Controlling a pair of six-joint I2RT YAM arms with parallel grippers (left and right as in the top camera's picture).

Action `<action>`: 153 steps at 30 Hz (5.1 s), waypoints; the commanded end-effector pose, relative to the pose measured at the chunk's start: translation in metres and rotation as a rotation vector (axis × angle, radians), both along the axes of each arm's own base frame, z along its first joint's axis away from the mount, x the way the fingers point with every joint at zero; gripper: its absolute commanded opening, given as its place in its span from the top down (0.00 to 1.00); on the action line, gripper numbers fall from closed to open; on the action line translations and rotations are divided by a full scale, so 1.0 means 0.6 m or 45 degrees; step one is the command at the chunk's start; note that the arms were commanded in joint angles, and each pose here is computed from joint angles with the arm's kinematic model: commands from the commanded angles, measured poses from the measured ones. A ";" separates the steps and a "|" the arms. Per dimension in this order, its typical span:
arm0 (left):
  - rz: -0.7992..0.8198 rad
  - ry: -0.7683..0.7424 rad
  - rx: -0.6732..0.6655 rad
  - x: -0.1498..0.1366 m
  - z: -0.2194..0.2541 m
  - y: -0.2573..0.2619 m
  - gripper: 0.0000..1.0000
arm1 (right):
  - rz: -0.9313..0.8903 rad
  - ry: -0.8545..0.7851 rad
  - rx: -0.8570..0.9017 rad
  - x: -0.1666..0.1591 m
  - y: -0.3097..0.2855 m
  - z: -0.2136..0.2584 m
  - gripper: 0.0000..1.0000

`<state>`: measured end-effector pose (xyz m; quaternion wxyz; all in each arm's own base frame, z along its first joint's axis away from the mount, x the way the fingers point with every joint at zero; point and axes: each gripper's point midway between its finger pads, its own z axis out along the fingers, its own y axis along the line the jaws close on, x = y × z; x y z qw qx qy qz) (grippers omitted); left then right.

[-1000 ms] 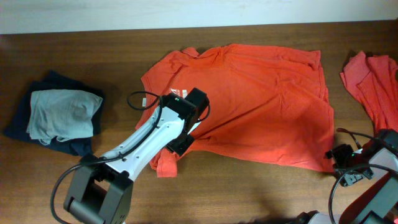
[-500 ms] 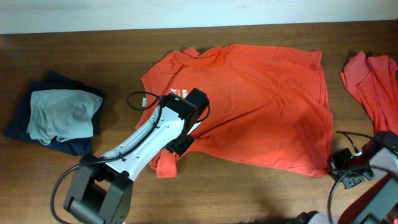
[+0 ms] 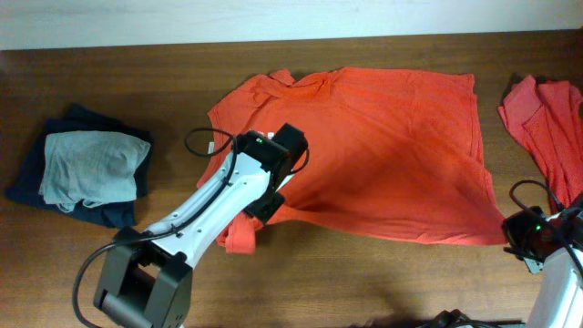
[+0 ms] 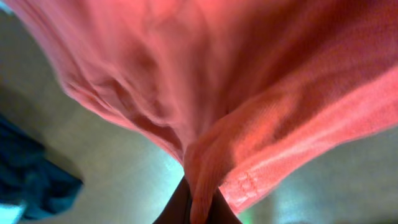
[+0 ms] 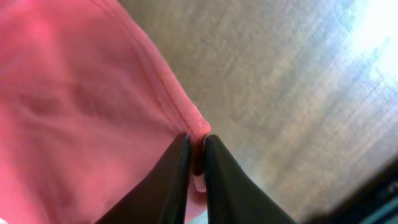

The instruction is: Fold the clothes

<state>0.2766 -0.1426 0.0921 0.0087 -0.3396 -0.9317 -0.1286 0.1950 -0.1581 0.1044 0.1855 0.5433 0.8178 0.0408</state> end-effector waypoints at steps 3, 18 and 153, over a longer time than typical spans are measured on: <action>-0.042 -0.215 -0.015 0.066 0.039 -0.008 0.94 | 0.035 -0.137 0.024 0.045 -0.005 0.016 0.87; -0.219 -0.442 -0.162 0.168 0.058 -0.037 0.93 | 0.184 -0.343 0.215 0.198 0.009 -0.061 0.86; -0.064 -0.339 -0.166 0.201 -0.029 0.000 0.87 | 0.599 0.239 0.068 0.308 0.054 -0.124 0.49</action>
